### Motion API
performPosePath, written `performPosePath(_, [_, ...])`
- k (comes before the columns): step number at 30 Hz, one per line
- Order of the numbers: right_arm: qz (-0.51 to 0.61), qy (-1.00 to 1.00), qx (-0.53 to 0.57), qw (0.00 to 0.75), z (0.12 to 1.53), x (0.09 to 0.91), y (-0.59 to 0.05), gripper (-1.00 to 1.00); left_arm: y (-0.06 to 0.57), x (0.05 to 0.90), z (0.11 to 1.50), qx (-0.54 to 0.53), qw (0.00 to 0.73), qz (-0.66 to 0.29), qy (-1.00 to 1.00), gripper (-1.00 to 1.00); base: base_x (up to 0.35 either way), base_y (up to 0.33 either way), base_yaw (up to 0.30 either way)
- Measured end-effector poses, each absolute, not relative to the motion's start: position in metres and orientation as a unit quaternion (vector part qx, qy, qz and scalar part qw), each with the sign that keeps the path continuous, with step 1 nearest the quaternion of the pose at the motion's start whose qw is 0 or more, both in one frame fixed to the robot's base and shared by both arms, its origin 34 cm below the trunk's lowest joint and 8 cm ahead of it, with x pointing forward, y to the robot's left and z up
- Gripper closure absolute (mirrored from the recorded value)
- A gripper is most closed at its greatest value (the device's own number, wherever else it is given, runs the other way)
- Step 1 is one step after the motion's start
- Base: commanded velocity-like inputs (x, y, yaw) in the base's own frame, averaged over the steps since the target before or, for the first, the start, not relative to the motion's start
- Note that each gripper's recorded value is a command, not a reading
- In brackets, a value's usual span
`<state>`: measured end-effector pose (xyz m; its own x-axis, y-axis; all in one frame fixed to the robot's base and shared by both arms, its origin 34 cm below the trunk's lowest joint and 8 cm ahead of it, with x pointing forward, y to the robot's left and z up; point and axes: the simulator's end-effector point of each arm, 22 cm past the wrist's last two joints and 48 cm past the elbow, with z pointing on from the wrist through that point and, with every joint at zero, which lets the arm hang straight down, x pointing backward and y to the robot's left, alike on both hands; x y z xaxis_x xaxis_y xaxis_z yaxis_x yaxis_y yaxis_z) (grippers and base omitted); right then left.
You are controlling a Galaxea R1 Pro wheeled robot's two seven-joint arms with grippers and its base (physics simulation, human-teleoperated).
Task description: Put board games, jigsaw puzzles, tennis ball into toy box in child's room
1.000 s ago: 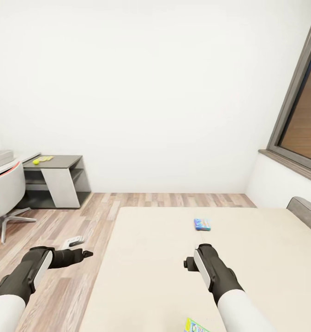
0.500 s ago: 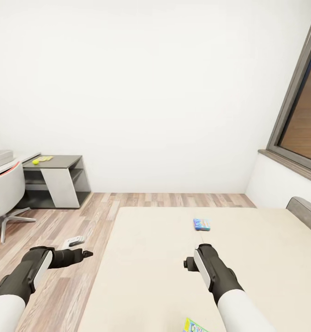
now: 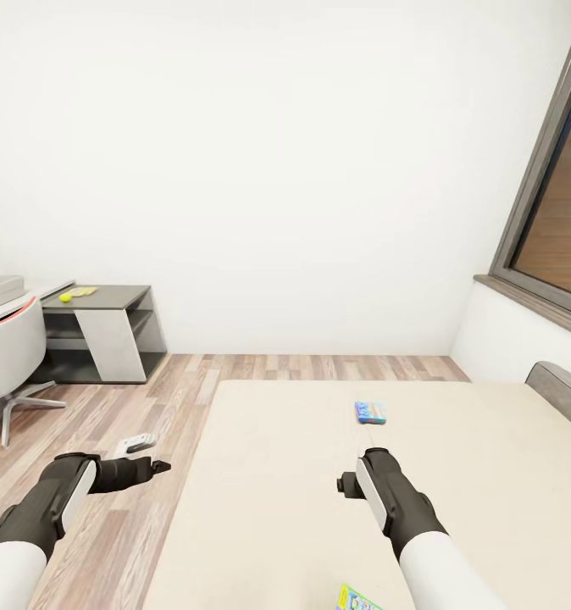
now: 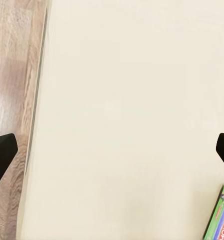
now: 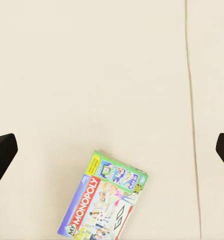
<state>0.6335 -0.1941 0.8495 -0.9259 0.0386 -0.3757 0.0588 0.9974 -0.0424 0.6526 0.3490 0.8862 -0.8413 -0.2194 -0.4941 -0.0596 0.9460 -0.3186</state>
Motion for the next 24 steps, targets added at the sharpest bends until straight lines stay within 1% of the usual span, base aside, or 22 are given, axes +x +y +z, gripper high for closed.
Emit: performPosePath(24, [-0.023,0.985,0.030,0.170,0.833,0.626,-0.196,-1.00,0.348,0.650,0.872,-0.075,0.259,-0.146,0.952,-1.00,0.000,0.000,0.000])
